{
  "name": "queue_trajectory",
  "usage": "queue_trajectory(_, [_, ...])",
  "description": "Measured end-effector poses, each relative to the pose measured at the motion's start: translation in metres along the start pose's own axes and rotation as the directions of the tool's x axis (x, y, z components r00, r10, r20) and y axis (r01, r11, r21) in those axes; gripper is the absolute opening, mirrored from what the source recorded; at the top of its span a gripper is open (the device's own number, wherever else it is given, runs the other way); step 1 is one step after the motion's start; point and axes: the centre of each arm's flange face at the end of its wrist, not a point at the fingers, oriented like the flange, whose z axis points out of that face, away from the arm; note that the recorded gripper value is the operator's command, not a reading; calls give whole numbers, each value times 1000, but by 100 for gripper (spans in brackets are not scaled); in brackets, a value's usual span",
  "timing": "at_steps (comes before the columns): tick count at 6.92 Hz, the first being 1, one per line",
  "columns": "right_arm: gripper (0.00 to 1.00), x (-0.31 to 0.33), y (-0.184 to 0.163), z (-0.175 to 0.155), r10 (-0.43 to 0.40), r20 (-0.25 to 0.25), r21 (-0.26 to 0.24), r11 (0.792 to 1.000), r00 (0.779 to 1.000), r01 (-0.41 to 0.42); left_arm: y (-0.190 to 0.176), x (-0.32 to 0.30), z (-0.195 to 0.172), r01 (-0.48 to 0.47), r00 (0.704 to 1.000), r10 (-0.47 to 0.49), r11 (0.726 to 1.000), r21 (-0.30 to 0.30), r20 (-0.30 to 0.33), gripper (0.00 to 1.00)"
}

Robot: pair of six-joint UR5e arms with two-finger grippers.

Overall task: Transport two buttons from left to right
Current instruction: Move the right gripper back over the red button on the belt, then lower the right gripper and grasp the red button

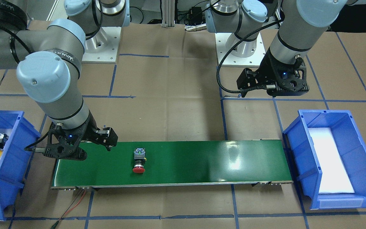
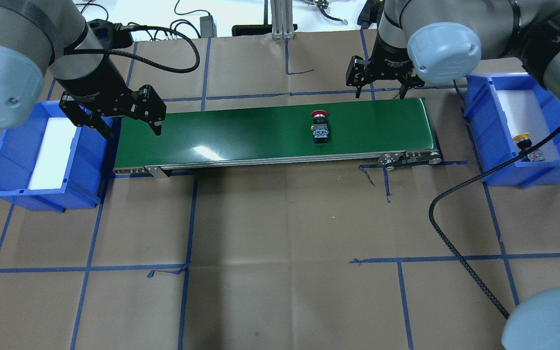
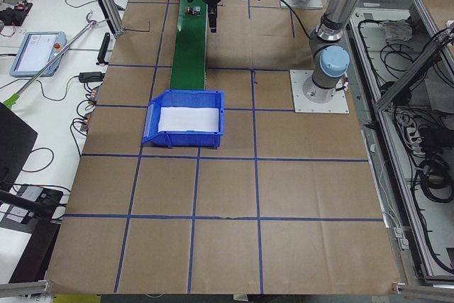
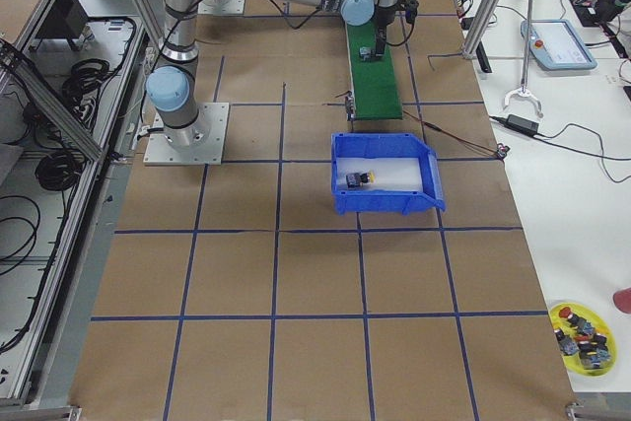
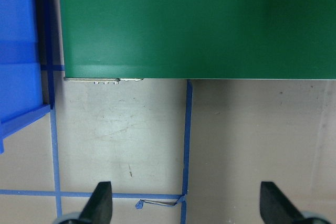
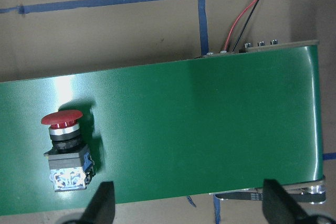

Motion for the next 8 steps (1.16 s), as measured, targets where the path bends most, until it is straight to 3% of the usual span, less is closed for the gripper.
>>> queue_trajectory(8, [100, -12, -5, 30, 8, 17, -42, 999, 1000, -7, 0, 0, 0, 1, 1000, -1, 1000, 0, -1, 100])
